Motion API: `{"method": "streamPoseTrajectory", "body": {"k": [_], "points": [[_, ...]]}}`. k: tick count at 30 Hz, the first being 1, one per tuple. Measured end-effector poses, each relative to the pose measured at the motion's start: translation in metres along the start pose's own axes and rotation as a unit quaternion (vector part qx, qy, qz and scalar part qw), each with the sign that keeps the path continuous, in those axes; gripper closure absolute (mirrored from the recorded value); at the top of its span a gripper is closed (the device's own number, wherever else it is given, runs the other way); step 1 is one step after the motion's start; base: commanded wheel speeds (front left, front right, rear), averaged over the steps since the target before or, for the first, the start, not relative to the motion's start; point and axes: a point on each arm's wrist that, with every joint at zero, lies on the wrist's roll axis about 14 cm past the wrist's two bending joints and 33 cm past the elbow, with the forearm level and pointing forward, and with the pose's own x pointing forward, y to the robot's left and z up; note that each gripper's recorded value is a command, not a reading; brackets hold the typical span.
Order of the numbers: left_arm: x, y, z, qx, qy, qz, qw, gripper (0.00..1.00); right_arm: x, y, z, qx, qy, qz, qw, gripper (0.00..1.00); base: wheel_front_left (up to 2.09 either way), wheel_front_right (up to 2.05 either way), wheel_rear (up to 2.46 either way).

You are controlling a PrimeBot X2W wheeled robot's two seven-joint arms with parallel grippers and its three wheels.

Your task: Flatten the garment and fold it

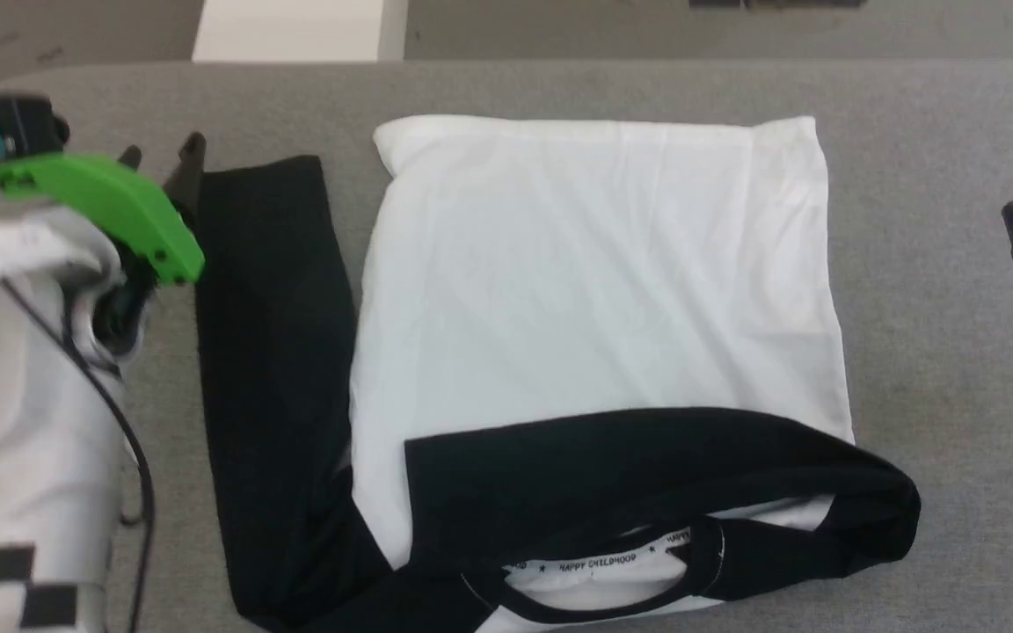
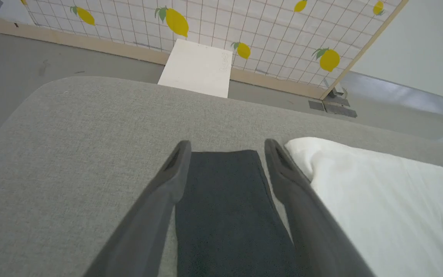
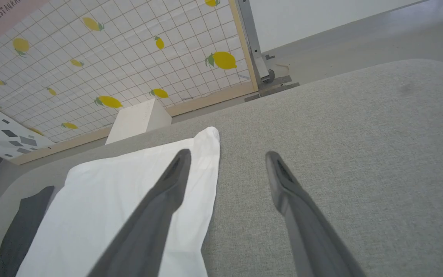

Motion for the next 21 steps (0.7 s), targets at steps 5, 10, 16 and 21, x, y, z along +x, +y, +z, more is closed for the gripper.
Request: {"method": "streamPoseTrajectory", "body": {"k": [5, 10, 16, 21], "points": [[0.032, 0.02, -0.033, 0.025, 0.143, 0.046, 0.988, 0.0, 0.014, 0.001, -0.011, -0.008, 0.021, -0.001, 1.0, 0.0, 0.0, 0.0, 0.0], [0.051, 0.035, -0.057, 0.054, 0.223, 0.078, 0.97, 0.0, 0.022, -0.007, -0.028, -0.019, 0.049, -0.013, 0.999, 0.0, 0.0, 0.0, 0.0], [0.063, 0.045, -0.094, 0.067, 0.287, 0.091, 0.951, 0.0, 0.028, -0.019, -0.039, -0.023, 0.066, -0.03, 0.997, 0.0, 0.0, 0.0, 0.0], [0.068, 0.051, -0.11, 0.072, 0.311, 0.102, 0.942, 0.0, 0.035, -0.02, -0.045, -0.02, 0.072, -0.028, 0.997, 0.0, 0.0, 0.0, 0.0]]}}
